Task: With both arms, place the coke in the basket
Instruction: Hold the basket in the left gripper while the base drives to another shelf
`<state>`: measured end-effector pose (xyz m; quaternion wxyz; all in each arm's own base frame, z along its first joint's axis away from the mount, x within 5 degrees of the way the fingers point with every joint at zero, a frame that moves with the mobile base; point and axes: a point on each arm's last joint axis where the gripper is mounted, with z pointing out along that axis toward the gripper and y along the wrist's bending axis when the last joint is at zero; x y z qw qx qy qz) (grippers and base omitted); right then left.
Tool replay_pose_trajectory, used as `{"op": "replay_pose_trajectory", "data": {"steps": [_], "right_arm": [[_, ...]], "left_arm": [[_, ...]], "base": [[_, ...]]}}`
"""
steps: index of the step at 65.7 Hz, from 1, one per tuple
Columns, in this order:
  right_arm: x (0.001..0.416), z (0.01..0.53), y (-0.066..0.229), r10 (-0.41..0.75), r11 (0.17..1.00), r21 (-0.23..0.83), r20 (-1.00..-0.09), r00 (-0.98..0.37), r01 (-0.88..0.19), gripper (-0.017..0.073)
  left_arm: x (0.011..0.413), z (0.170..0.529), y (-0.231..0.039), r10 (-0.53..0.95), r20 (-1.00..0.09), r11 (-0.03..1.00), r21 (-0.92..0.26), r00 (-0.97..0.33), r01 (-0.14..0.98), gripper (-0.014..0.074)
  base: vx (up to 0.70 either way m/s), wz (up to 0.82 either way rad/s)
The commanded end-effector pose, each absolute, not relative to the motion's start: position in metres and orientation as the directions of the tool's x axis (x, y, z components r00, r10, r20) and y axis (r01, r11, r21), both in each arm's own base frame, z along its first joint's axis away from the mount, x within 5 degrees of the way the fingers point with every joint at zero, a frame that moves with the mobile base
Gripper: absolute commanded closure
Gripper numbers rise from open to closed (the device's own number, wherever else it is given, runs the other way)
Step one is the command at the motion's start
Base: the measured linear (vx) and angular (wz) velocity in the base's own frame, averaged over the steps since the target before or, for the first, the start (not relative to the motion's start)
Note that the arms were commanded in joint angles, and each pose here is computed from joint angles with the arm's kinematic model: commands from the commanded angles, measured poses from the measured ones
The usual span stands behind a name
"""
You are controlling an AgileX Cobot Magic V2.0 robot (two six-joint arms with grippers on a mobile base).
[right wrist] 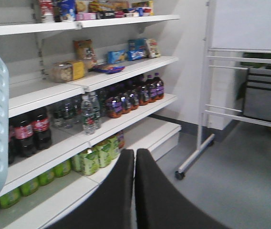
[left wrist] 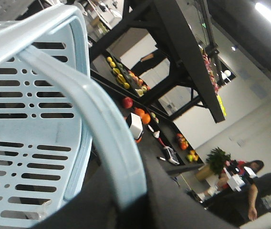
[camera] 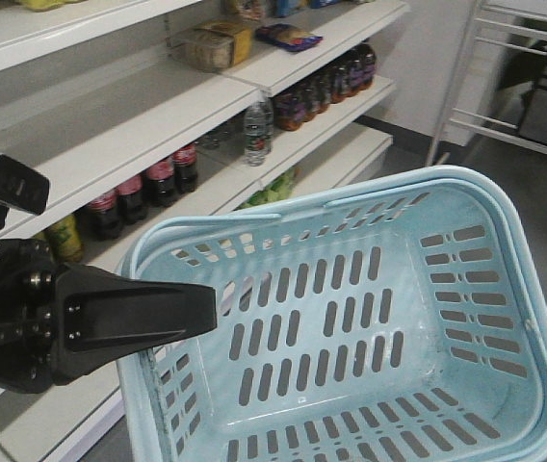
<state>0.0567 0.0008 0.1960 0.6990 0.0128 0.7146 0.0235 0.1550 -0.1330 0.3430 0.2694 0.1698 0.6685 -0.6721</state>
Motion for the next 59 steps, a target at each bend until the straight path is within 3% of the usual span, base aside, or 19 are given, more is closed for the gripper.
{"op": "replay_pose_trajectory", "data": {"steps": [1, 59], "right_arm": [[0.0561, 0.2007, 0.0007, 0.042, 0.999, 0.042, -0.998, 0.056, -0.015, 0.0564], [0.0561, 0.2007, 0.0007, 0.042, 0.999, 0.042, -0.998, 0.056, -0.015, 0.0564]], "left_arm": [[0.1368, 0.3685, -0.1317, -0.112, -0.606, -0.192, -0.764, -0.787, 0.616, 0.06], [0.1368, 0.3685, -0.1317, -0.112, -0.606, -0.192, -0.764, -0.787, 0.616, 0.06]], "base": [[0.03, -0.7], [0.13, -0.66]]}}
